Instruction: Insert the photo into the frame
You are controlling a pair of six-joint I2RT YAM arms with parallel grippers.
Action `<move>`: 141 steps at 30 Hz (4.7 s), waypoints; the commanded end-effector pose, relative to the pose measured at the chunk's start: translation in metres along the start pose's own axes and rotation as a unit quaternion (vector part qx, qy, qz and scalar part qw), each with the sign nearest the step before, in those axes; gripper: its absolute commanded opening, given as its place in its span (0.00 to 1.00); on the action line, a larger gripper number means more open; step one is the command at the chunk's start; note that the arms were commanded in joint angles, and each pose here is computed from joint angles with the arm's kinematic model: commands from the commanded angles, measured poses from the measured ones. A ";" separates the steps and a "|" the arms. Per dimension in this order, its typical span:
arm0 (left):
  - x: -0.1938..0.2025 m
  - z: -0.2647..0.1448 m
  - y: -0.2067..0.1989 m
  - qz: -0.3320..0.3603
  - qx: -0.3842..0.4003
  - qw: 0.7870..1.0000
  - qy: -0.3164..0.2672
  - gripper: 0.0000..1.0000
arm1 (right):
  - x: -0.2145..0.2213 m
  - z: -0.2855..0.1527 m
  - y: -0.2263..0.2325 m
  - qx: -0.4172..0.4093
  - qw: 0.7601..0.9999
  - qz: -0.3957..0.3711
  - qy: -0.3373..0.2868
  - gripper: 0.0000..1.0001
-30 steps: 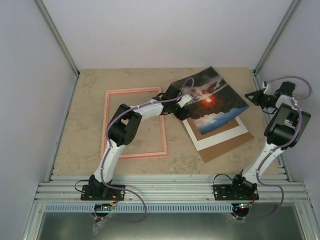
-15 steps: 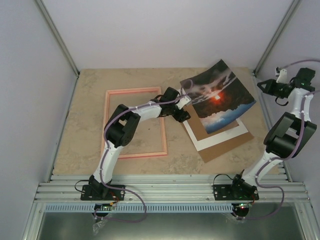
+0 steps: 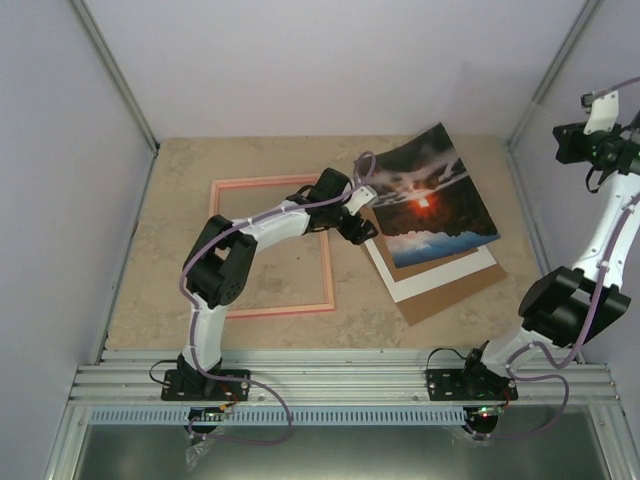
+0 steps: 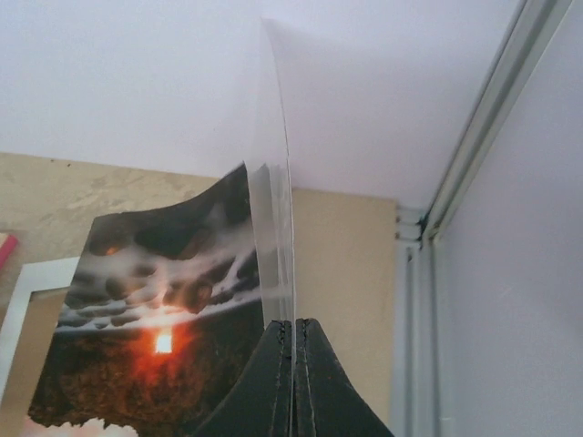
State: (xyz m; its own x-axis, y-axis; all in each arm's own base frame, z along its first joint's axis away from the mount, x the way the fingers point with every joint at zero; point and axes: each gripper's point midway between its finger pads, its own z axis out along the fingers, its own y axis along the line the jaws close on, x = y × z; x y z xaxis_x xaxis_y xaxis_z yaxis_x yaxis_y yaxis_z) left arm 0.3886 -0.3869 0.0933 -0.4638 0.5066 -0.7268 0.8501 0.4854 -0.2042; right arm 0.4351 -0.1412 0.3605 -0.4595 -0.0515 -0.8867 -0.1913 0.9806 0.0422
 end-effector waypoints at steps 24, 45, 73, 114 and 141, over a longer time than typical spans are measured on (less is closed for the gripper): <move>-0.152 -0.281 -0.047 0.318 -0.198 0.917 -0.137 0.99 | -0.090 -0.127 0.207 -0.053 0.881 -0.449 -0.140 0.01; -0.154 -0.274 -0.111 0.283 -0.092 0.953 -0.057 0.72 | -0.064 -0.110 0.325 -0.137 0.806 -0.559 -0.141 0.00; -0.157 -0.265 -0.097 0.256 -0.120 0.957 -0.061 0.61 | -0.051 -0.120 0.350 -0.158 0.776 -0.588 -0.165 0.01; 0.025 -0.218 0.046 -0.296 -0.020 0.951 -0.091 0.00 | -0.049 -0.043 0.285 -0.230 0.941 -0.198 -0.152 0.98; 0.173 -0.184 0.174 -0.400 -0.136 0.905 0.052 0.00 | 0.156 0.089 0.323 -0.393 0.916 -0.011 0.077 0.77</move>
State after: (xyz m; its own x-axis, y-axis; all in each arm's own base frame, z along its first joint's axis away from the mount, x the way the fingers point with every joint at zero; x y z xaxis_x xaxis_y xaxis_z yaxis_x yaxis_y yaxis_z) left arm 0.4052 -0.0925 0.0580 -0.9389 -0.0352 -0.3425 0.1499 0.8537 -0.4987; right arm 0.3807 0.1764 0.1955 -0.5536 -0.1675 -0.8158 -0.7235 0.5819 0.3715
